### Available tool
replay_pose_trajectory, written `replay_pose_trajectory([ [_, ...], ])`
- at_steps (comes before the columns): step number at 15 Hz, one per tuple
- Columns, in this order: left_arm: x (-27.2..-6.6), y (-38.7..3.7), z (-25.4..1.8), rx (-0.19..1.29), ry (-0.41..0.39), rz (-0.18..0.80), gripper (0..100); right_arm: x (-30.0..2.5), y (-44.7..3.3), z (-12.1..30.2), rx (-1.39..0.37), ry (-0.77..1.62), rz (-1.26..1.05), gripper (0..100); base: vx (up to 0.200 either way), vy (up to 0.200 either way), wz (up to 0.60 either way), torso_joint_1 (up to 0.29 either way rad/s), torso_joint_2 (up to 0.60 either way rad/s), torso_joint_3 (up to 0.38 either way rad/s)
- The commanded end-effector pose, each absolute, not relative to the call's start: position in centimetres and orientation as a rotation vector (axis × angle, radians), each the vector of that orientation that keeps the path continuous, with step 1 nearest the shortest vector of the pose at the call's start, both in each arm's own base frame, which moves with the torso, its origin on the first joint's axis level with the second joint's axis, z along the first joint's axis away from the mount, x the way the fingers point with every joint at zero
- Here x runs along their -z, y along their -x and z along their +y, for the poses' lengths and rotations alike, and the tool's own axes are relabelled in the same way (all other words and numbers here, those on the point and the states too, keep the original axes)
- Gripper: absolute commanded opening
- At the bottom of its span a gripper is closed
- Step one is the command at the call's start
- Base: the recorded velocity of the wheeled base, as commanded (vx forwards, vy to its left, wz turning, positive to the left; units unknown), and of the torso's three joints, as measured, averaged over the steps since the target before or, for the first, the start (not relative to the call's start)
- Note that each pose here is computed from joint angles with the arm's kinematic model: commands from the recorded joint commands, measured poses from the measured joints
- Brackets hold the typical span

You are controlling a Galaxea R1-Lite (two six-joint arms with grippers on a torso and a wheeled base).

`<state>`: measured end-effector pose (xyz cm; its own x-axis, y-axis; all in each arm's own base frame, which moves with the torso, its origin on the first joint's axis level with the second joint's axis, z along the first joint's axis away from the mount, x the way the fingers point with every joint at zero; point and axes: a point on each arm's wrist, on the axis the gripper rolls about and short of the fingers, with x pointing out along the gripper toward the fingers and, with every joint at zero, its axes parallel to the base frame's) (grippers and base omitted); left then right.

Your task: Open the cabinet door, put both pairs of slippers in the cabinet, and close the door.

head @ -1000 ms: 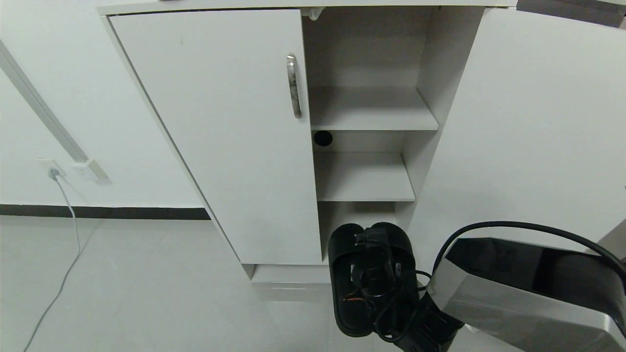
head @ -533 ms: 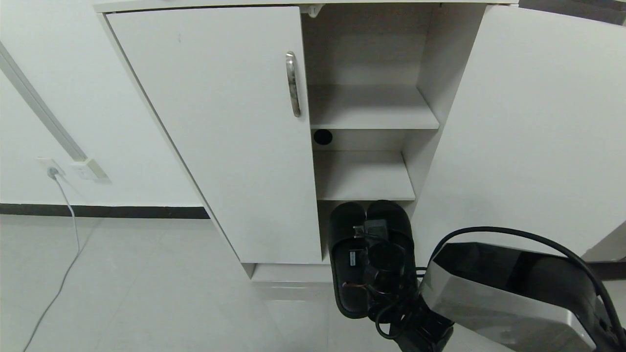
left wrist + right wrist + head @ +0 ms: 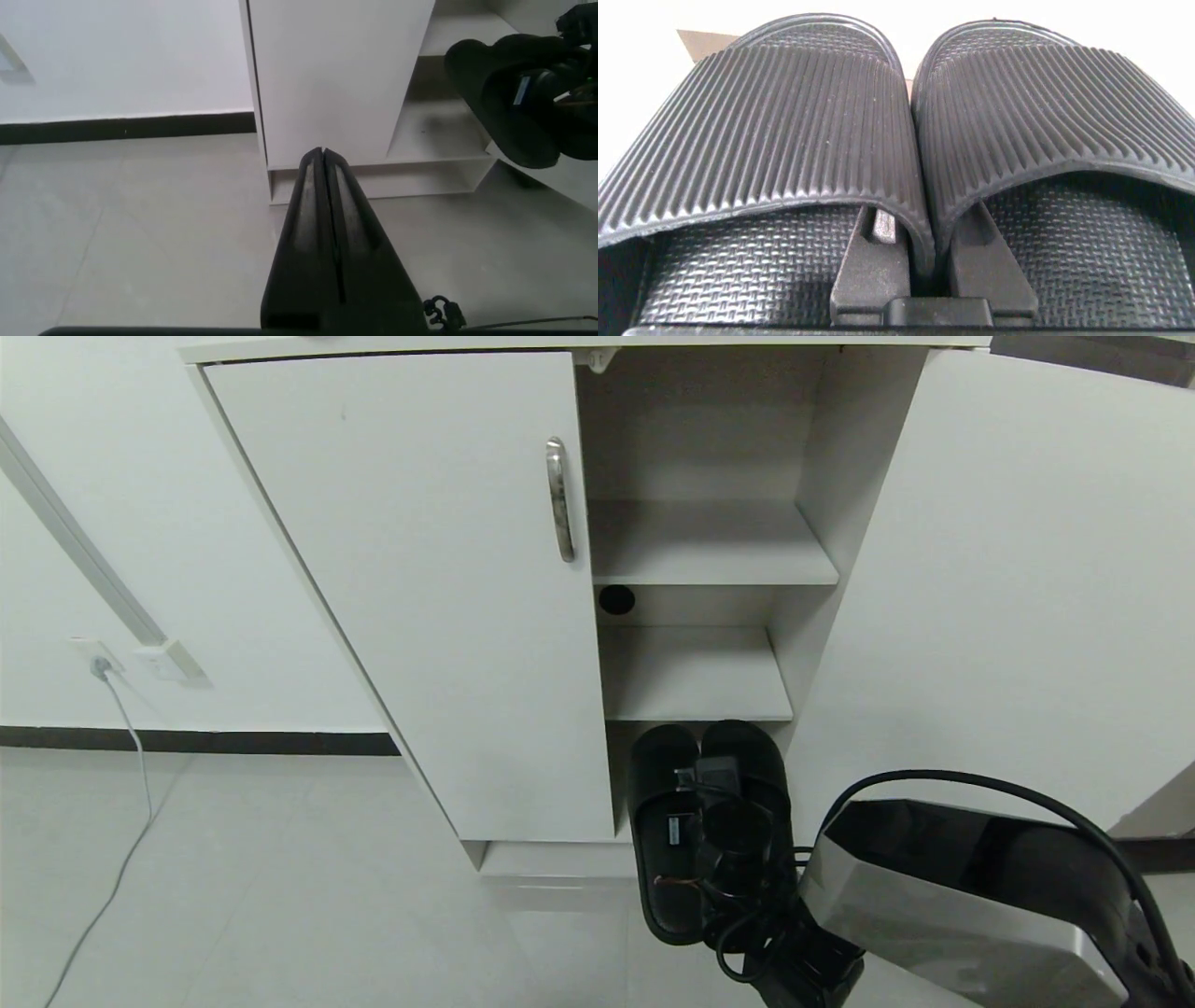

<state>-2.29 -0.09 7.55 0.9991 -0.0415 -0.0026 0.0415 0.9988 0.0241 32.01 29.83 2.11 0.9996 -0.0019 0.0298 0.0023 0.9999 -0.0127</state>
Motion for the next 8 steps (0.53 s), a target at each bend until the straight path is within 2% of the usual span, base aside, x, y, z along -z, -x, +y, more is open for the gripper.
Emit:
replay_pose_trajectory([
  [1,-7.55,2.28,-0.09,0.041,-0.023,0.004,0,-2.38,-32.20,29.76,0.007,0.006,-0.037,0,0.200,0.000,0.00,-0.007,0.00,0.012],
  [8,-7.55,2.28,-0.09,0.041,-0.024,0.004,0,-2.95,-32.49,29.47,0.016,0.001,-0.045,0,0.200,0.000,0.00,0.002,0.00,0.000],
])
